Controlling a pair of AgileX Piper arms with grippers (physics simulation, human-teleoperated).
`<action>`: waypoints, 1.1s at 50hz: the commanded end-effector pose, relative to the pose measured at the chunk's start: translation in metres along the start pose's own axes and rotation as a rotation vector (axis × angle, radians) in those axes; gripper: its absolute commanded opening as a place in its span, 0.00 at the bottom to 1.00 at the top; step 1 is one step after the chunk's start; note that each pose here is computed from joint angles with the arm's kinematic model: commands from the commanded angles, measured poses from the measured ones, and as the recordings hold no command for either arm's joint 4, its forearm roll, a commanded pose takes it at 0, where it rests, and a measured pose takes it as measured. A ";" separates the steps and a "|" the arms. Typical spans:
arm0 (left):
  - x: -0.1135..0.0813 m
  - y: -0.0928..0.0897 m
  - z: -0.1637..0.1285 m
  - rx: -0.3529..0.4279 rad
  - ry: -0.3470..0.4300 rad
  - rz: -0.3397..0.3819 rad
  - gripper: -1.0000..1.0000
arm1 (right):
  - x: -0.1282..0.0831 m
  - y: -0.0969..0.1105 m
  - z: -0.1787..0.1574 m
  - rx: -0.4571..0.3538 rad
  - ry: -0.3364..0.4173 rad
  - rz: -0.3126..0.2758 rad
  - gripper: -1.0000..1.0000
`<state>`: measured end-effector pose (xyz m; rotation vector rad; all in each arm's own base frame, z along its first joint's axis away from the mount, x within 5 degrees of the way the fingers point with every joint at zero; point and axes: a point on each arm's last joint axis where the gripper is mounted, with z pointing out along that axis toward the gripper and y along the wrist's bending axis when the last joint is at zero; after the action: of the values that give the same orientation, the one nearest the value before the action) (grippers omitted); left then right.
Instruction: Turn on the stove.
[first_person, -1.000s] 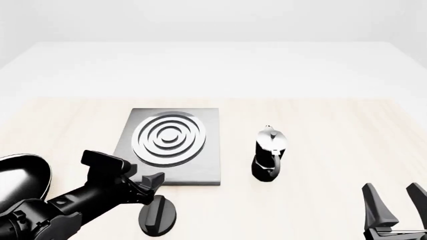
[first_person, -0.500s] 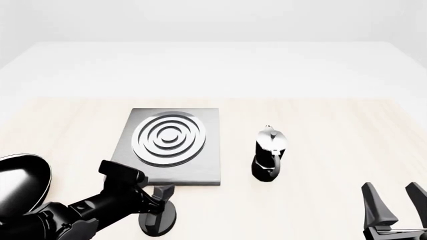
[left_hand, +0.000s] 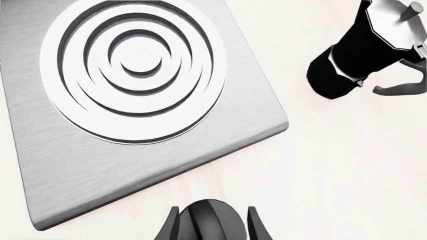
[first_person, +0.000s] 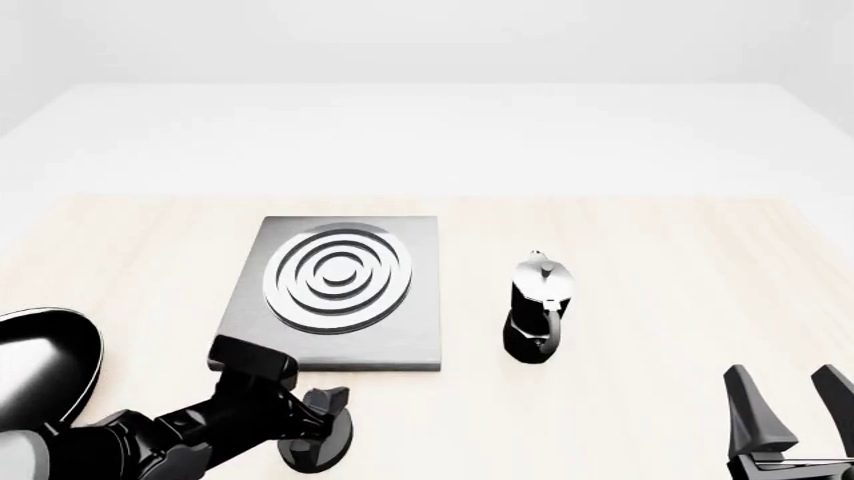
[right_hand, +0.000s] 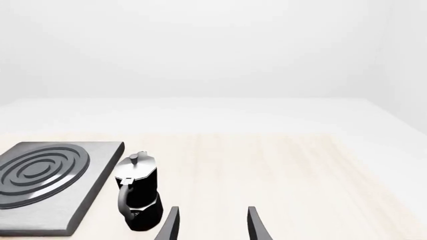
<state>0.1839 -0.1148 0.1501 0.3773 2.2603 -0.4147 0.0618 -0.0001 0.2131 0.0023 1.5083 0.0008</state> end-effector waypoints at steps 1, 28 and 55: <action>0.007 0.001 0.009 -0.006 0.031 -0.008 1.00 | 0.000 0.000 -0.001 0.000 -0.002 0.007 1.00; 0.028 -0.001 0.029 -0.007 0.114 -0.052 1.00 | 0.000 0.000 -0.002 0.000 -0.005 0.019 1.00; 0.011 0.049 0.003 -0.173 0.012 -0.145 1.00 | 0.000 0.000 0.000 -0.002 0.000 0.013 1.00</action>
<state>0.1930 -0.1036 0.1300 0.2410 2.3133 -0.4331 0.0610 0.0000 0.2130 0.0128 1.5069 0.0139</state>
